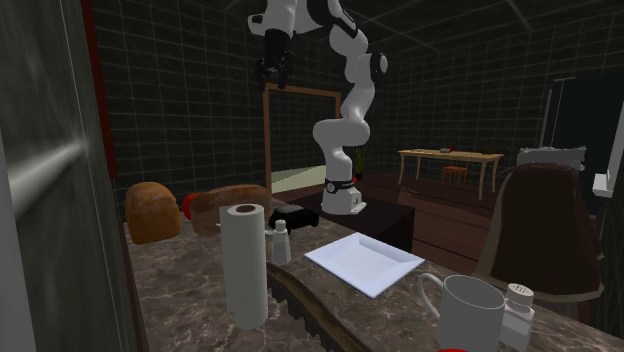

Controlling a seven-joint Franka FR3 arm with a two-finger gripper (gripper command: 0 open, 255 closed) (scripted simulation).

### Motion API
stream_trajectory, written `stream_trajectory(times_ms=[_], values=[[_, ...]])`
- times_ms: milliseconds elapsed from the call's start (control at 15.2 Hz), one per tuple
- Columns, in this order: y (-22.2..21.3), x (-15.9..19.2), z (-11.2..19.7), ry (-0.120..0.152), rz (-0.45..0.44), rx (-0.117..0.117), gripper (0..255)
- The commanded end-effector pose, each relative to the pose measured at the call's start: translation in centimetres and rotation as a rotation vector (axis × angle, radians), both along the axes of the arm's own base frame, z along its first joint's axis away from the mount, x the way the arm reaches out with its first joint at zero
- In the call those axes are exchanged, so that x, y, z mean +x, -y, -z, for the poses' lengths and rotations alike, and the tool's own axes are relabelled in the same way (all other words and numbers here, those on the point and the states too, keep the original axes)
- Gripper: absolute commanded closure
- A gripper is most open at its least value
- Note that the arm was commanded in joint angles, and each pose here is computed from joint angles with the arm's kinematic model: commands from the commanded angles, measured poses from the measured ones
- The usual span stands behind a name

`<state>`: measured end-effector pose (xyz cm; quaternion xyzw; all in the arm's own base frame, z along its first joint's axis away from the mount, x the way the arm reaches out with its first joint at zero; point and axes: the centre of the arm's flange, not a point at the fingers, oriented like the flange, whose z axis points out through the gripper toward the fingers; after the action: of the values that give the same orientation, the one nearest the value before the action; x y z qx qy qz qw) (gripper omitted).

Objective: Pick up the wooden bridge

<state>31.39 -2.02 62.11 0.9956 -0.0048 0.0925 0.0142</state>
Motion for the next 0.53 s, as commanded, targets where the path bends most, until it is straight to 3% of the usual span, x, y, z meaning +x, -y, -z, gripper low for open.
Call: stream_trajectory(times_ms=[0,462], values=[[0.0,0.0,0.0,0.000,0.000,0.000,0],[-2.6,7.2,5.6,-0.036,-0.234,-0.031,0]])
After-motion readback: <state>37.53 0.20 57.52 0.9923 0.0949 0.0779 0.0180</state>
